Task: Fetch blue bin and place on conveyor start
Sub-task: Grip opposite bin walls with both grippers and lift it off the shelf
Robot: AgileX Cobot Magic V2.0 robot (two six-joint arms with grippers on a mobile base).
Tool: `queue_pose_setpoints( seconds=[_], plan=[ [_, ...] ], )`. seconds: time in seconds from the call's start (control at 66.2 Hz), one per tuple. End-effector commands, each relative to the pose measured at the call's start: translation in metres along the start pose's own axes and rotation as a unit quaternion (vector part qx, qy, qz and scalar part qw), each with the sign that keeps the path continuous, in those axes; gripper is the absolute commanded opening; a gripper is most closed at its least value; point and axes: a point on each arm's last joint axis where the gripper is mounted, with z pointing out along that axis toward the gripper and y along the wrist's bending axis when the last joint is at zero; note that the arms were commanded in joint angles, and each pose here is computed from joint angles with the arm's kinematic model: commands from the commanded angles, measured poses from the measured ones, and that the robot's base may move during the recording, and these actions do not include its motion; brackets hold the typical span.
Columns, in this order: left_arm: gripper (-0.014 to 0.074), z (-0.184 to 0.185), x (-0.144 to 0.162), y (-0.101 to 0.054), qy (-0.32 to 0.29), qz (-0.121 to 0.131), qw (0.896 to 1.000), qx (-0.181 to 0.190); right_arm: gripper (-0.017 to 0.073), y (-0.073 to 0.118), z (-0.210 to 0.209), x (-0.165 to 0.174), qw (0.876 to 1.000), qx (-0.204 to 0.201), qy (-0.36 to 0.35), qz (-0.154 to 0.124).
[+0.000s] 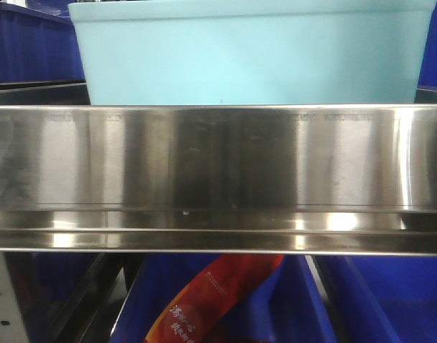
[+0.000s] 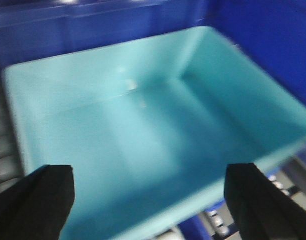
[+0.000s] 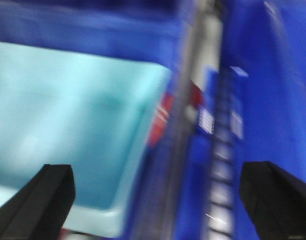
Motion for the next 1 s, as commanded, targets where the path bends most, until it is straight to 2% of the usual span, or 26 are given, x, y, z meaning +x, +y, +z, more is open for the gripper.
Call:
queue_pose_setpoints(
  seconds=[0.0,0.06,0.106,0.136,0.212,0.272,0.393,0.605,0.922,0.982],
  plan=[
    [0.0508,0.014,-0.011,0.013,0.034,-0.018,0.999,-0.03,0.057,-0.008,0.008,-0.014,0.998,0.046,0.034,0.016],
    [0.0508,0.023,-0.017,0.02,0.044,-0.022,0.998,-0.041,0.057,-0.008,0.019,-0.022,0.997,0.046,0.054,0.019],
    [0.0508,0.034,-0.016,0.022,0.062,-0.017,0.997,-0.054,0.057,-0.006,0.029,-0.026,0.997,0.037,0.066,0.025],
    [0.0508,0.039,-0.017,0.025,0.068,-0.011,0.995,-0.068,0.057,-0.004,0.034,-0.03,0.997,0.029,0.067,0.03],
    [0.0508,0.054,-0.015,0.032,0.088,-0.016,0.99,-0.106,0.057,-0.002,0.052,-0.035,0.996,0.019,0.081,0.036],
    [0.0508,0.066,-0.011,0.035,0.1,-0.014,0.988,-0.117,0.057,-0.001,0.069,-0.036,0.995,0.014,0.096,0.04],
    [0.0508,0.082,-0.006,0.037,0.118,-0.014,0.986,-0.121,0.057,0.003,0.098,-0.034,0.991,0.001,0.125,0.047],
    [0.0508,0.102,-0.001,0.057,0.136,-0.034,0.981,-0.135,0.057,0.021,0.144,-0.024,0.986,-0.015,0.161,0.029],
    [0.0508,0.128,0.009,0.08,0.162,-0.088,0.975,-0.122,0.057,0.025,0.192,-0.009,0.98,-0.013,0.199,0.026],
    [0.0508,0.133,0.011,0.081,0.167,-0.091,0.974,-0.121,0.057,0.025,0.199,-0.006,0.979,-0.013,0.203,0.026]
  ],
)
